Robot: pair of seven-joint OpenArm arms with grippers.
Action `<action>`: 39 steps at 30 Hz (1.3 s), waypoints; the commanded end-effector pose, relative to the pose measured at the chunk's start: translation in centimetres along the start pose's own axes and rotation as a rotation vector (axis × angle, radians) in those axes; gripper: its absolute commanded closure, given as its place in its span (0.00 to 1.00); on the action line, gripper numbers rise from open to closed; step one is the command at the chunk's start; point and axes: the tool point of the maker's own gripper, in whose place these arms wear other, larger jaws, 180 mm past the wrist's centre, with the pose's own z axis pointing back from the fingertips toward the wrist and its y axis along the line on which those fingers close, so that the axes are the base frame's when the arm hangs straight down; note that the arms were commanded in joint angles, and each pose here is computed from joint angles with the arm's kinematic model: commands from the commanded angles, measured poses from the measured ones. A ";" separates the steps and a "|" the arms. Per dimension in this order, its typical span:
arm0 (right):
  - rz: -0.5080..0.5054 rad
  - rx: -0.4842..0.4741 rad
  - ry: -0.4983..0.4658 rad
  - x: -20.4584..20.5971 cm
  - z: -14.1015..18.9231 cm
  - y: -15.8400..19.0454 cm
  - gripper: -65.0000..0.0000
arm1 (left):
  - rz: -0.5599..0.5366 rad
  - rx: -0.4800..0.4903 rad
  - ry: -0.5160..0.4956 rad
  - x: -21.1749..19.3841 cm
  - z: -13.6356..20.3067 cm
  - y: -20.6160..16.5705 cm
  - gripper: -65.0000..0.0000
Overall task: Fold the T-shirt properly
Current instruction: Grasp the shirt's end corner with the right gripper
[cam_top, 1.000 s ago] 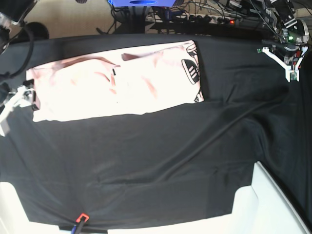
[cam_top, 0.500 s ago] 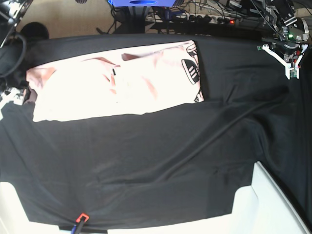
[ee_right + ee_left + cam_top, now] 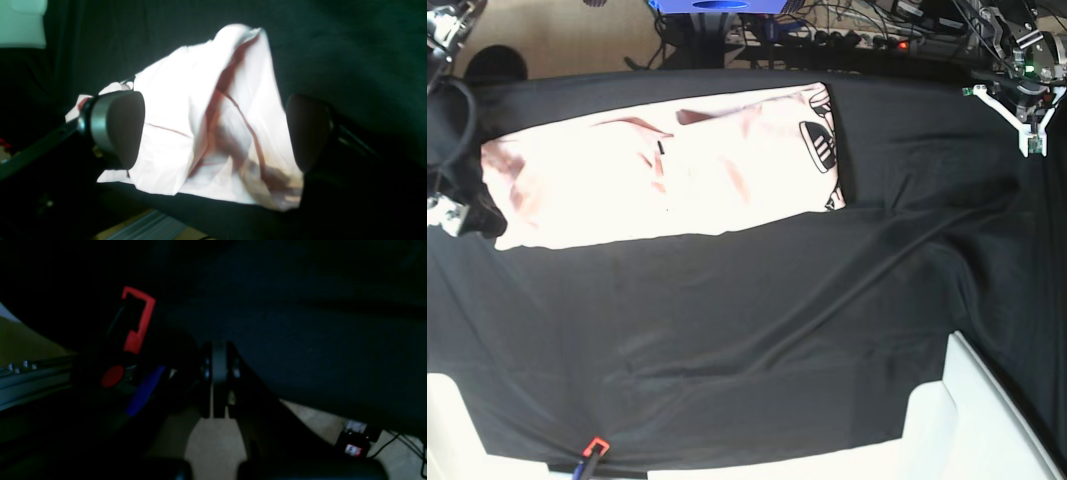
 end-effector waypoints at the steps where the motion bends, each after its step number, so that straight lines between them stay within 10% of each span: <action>1: 0.028 0.004 -0.060 2.4 1.3 0.0 0.00 | -0.008 0.021 -0.030 0.9 0.2 1.0 1.00; 16: -0.030 -0.130 0.053 -1.2 1.2 -4.6 0.00 | -0.010 0.025 -0.027 0.9 0.2 1.2 1.00; 26: -0.006 -0.034 0.203 -6.6 -4.2 -0.3 0.00 | -0.009 0.026 -0.026 0.8 0.2 1.3 1.00; 39: -0.018 -0.055 0.201 -6.2 -3.1 -1.3 0.00 | -0.039 0.040 -0.018 0.6 0.4 2.4 1.00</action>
